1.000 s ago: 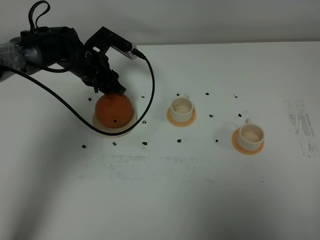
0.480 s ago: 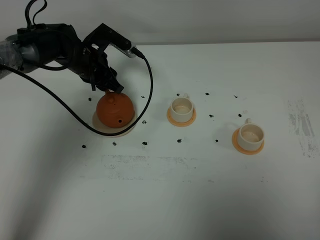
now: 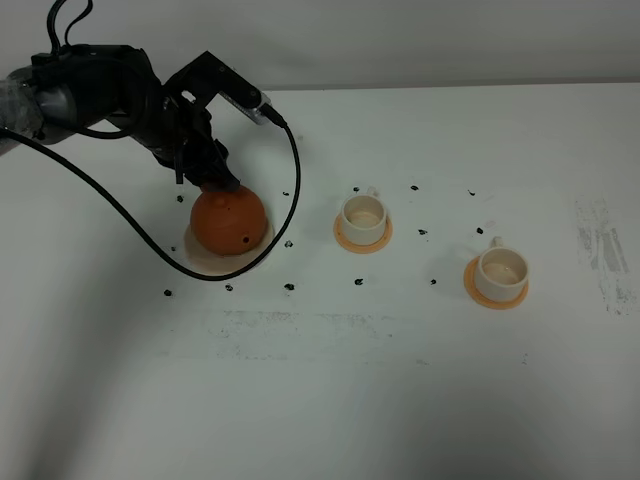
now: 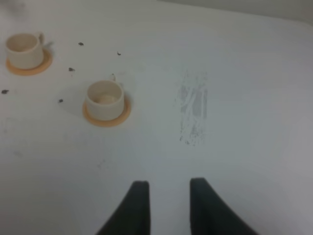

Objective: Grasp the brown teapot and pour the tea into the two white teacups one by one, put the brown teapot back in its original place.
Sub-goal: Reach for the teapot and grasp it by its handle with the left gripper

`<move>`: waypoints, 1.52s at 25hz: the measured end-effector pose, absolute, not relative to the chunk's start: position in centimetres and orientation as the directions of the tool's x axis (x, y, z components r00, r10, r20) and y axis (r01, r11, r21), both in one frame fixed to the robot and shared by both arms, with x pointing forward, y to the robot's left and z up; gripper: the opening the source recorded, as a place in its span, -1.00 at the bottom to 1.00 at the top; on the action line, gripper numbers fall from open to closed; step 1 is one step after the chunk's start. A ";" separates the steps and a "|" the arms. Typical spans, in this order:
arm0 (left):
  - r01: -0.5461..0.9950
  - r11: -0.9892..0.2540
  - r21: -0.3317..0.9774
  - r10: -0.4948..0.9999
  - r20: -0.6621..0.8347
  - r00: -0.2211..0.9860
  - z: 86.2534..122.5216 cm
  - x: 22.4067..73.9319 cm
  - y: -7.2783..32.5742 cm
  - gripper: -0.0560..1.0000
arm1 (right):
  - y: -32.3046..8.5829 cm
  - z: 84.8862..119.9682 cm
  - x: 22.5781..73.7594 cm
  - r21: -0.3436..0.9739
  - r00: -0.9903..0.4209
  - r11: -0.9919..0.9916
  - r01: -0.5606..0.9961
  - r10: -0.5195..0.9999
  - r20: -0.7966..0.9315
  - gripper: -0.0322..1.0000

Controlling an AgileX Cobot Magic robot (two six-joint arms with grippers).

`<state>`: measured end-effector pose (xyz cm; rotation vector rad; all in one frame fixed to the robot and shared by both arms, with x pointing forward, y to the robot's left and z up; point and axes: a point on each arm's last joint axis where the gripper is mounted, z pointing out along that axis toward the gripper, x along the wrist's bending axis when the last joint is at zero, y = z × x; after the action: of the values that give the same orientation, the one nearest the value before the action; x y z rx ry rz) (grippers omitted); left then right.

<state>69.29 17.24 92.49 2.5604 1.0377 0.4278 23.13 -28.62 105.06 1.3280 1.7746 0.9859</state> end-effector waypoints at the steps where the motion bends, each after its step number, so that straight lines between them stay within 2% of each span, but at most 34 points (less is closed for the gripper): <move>1: 0.607 -0.674 0.420 0.711 0.147 0.687 92.5 69.3 17.2 -0.03 | -28.6 105.1 23.1 0.881 -0.229 0.184 0.436 0.969 -0.090 -0.50; 30: 0.572 -0.741 0.352 0.653 0.177 0.737 93.2 68.7 17.6 -0.03 | -28.6 105.1 23.1 0.881 -0.229 0.184 0.436 0.969 -0.090 -0.50; 38: 0.551 -0.734 0.396 0.658 0.214 0.722 93.7 69.1 17.5 -0.03 | -28.6 105.1 23.1 0.881 -0.229 0.184 0.436 0.969 -0.090 -0.50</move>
<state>69.13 17.48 93.72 2.6230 0.9471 0.4946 23.13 -28.62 105.06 1.3280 1.7746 0.9859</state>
